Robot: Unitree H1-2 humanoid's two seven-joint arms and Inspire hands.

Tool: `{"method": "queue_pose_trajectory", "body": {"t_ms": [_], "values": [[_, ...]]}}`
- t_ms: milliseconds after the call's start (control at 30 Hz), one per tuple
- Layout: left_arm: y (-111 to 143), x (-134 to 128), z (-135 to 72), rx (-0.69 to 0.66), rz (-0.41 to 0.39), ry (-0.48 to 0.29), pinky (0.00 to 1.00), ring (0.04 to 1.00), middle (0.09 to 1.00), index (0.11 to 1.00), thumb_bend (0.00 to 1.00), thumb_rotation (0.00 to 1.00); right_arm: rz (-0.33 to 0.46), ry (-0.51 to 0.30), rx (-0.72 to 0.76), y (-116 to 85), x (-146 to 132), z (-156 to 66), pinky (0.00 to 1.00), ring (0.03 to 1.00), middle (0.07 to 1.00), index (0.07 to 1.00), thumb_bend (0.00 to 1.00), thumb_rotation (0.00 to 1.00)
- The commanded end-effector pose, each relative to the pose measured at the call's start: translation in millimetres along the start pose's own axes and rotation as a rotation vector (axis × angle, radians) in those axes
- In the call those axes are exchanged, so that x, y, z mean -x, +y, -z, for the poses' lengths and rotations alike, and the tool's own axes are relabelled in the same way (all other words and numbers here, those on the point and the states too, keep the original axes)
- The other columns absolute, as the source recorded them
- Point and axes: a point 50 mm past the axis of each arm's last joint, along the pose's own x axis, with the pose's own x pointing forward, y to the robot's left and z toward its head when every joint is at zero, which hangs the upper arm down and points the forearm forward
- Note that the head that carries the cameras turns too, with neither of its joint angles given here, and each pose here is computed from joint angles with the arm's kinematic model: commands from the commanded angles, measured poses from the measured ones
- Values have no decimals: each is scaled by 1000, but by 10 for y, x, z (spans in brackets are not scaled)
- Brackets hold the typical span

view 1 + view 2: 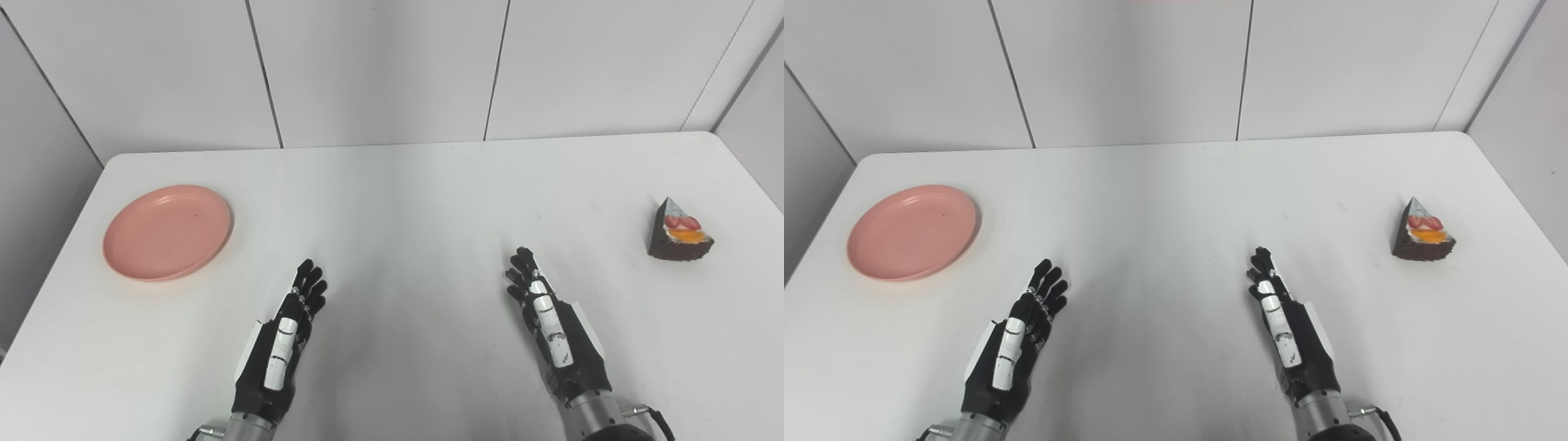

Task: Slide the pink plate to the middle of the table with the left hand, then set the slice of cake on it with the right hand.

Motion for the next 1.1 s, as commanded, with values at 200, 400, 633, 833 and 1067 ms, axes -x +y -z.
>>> {"method": "queue_pose_trajectory", "body": {"t_ms": [200,400,633,833,1067], "values": [[-75,82,154,11,10,67,979,980,989,993,617,1000,-8,3,-3,-20,18,-20,979,968,978,986,370,1000],[-81,81,140,11,8,68,982,981,991,995,612,1000,-9,2,-4,-21,14,-20,978,967,979,987,369,1000],[-82,83,143,14,4,66,980,979,988,993,585,1000,-7,3,-4,-22,17,-9,979,968,977,983,367,1000],[-95,83,153,8,3,67,979,978,987,991,572,1000,-8,6,-3,-34,22,-8,979,968,977,985,372,1000],[-183,50,208,-3,9,58,964,965,976,980,574,1000,-3,4,-1,-116,48,15,980,966,974,986,368,1000]]}}
